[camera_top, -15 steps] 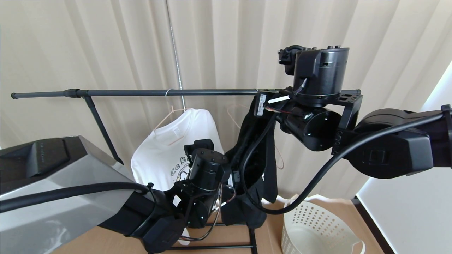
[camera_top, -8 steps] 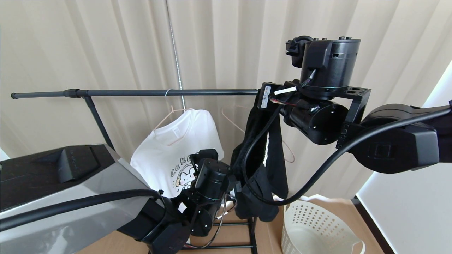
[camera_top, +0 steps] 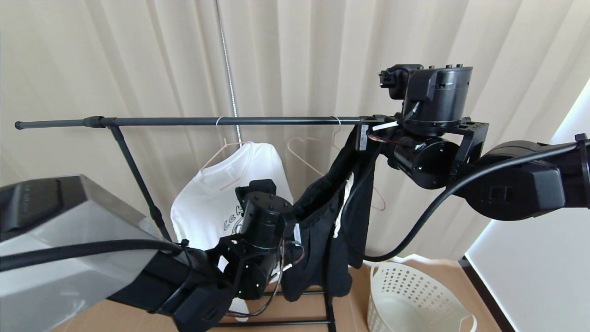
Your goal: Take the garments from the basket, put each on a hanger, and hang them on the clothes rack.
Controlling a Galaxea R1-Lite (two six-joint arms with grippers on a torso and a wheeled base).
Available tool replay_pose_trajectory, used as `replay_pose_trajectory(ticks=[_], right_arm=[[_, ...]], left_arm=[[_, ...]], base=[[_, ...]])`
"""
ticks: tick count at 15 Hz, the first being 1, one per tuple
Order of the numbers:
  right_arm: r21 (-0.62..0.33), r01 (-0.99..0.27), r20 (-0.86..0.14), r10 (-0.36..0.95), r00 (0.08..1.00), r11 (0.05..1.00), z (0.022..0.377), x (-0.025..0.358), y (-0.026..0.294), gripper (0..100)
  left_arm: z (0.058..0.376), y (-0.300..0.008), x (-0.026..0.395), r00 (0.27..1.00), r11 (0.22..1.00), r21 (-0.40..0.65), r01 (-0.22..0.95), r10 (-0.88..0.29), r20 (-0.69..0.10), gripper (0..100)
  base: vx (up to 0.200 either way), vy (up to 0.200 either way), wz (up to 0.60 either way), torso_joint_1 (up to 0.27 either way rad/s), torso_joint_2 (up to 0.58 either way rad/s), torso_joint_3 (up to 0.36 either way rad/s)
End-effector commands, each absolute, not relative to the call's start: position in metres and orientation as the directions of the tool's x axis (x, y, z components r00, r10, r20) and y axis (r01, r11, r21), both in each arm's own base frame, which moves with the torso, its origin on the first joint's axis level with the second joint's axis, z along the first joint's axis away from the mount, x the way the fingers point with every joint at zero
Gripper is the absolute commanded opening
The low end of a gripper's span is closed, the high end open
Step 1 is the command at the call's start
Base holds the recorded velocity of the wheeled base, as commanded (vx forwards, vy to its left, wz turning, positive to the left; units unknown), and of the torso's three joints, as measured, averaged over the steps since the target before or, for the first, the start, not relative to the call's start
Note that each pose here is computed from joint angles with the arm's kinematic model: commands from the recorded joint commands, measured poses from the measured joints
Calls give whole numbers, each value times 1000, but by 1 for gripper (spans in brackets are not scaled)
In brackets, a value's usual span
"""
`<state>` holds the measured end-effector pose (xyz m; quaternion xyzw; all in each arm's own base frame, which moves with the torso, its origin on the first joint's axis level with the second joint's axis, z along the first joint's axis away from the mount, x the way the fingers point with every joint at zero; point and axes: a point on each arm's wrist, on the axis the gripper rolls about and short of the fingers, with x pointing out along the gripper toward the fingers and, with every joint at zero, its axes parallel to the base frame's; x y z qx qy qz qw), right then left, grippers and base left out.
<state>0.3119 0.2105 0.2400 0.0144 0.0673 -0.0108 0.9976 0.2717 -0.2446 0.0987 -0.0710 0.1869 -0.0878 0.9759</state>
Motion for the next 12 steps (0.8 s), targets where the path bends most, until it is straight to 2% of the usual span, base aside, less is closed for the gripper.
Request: replay_pose_trajectory(ticks=[1,2,3,4,7,10,12], right_arm=[[-50,16,-183,-25,983,999,224,307,207,0],[-130,-3,-226,-27,974,992,209,303,207,0],[-155,-12,-237,-26,971,988,206,301,207,0],[-248,-60,-285,-14,958,967,189,292,210,0],[-375,-114,-348,-26,937,920,166,285,207,0],[-454,-156,-381,-33,924,877,154,279,205,0],[-469,-159,-379,-35,925,869,153,281,207,0]], left_arm=[[135,-224,274,944,967,-217,132,-190,-271,0],[146,-216,275,948,964,-228,140,-196,-249,0],[148,-214,276,949,961,-234,145,-202,-244,0],[155,-209,276,949,957,-245,155,-213,-233,0],[158,-199,280,955,966,-218,140,-190,-227,0],[161,-190,285,962,973,-197,119,-162,-219,0],[158,-181,290,965,983,-155,96,-131,-228,0]], base=[[0,0,0,0,0,0],[0,0,0,0,0,0],[0,0,0,0,0,0],[0,0,0,0,0,0],[0,0,0,0,0,0],[0,0,0,0,0,0],[0,0,0,0,0,0]])
